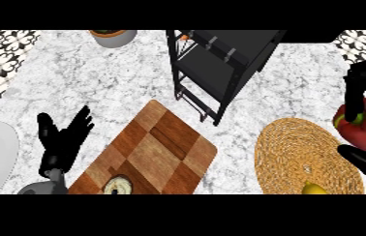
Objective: Pick the bell pepper from the placemat and place it in the tiered shelf
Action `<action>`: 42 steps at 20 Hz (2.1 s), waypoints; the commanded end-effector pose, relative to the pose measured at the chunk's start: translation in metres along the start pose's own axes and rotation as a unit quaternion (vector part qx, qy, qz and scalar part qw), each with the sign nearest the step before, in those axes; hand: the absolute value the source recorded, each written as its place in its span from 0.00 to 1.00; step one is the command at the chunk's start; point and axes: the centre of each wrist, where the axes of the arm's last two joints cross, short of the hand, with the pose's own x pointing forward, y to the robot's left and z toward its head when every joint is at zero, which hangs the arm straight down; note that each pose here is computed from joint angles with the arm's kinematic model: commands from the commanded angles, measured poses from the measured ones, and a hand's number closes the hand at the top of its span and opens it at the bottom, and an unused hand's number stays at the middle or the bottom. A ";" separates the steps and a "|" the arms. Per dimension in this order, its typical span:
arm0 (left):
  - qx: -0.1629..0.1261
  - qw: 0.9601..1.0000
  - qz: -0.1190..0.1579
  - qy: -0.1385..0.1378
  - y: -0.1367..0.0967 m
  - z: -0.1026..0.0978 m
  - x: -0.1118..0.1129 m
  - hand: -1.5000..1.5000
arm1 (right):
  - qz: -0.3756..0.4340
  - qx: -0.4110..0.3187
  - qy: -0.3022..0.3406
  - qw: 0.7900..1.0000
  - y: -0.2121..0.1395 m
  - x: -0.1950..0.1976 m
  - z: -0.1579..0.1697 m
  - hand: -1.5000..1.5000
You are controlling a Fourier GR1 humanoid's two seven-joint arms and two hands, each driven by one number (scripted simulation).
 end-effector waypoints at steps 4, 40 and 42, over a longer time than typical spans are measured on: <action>-0.009 1.000 -0.004 -0.003 -0.006 -0.008 0.004 0.50 | -0.041 -0.040 0.019 0.998 -0.075 0.016 -0.047 1.00; -0.012 1.000 -0.003 -0.008 -0.018 -0.004 0.004 0.50 | 0.014 -0.040 0.003 0.999 -0.052 -0.049 -0.218 1.00; -0.012 1.000 -0.006 -0.005 -0.007 0.004 0.005 0.50 | 0.000 -0.018 -0.002 1.000 -0.034 -0.056 -0.221 1.00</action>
